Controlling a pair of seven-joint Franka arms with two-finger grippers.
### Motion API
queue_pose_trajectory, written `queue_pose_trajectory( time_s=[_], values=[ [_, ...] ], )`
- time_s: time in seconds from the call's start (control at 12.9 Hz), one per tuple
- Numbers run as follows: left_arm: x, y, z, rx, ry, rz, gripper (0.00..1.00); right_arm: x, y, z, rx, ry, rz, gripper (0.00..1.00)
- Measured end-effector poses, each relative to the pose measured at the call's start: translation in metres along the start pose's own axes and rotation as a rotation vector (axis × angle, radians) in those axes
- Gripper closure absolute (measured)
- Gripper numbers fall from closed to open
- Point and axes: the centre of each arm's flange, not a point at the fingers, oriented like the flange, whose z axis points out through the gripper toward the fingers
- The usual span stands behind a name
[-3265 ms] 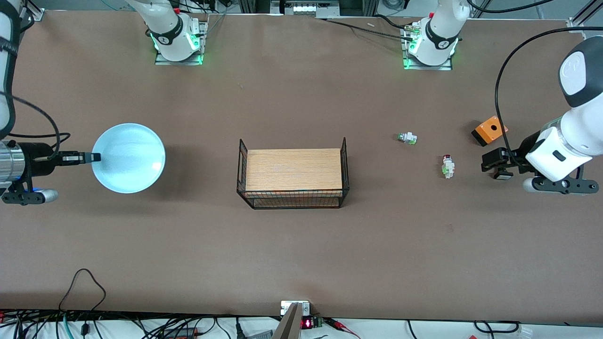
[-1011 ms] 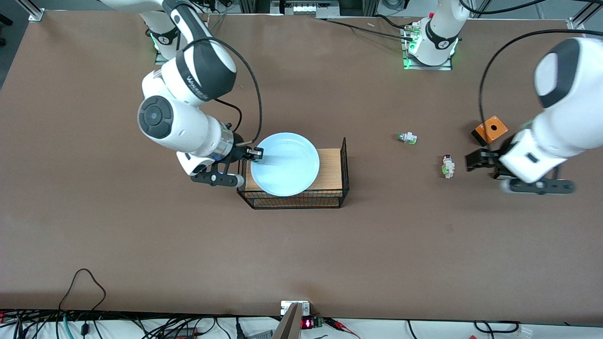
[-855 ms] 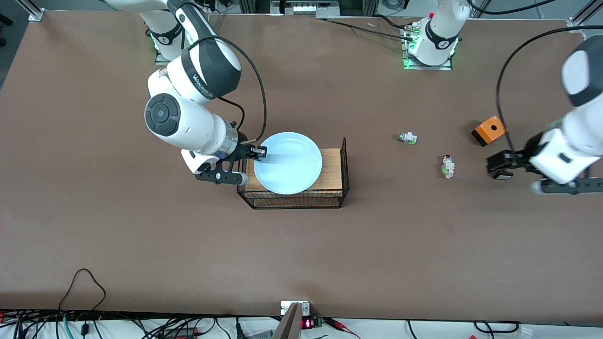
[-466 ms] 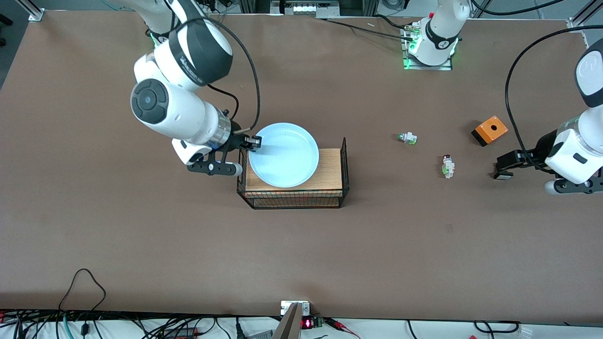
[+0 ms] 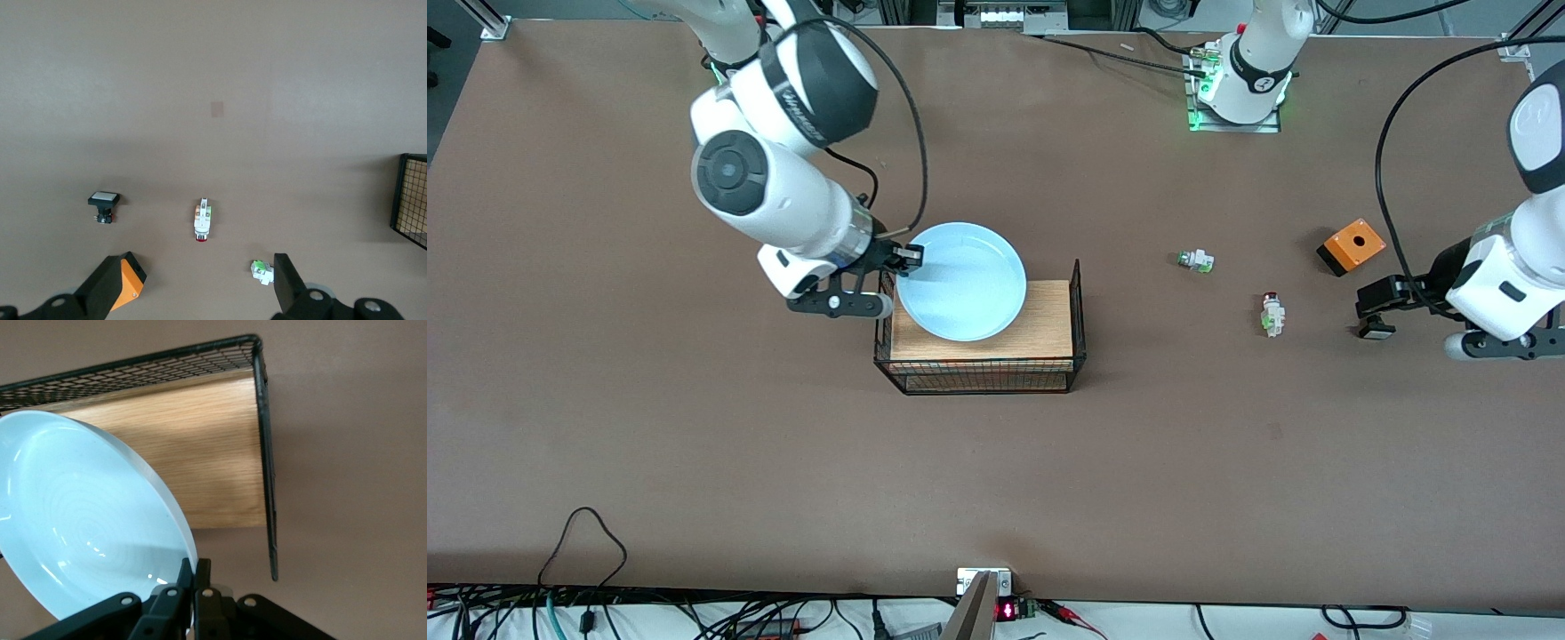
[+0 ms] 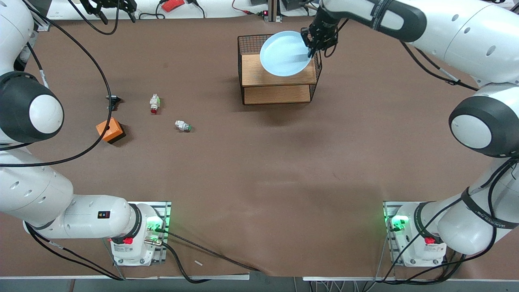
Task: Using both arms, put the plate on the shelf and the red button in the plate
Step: 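Lower the plate onto the tray while the left gripper reaches the button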
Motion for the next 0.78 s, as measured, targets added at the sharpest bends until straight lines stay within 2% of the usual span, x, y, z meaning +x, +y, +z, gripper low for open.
queue_pose_trajectory(
  time_s=[0.23,0.78],
  values=[
    [-0.009,-0.006,-0.012,0.003,-0.025,0.005,0.00,0.002,-0.004,0.026,-0.006,0.016,-0.005,0.97],
    [-0.014,0.007,0.000,0.005,-0.080,0.031,0.00,0.017,-0.005,0.060,-0.015,0.052,-0.005,0.96]
  ],
)
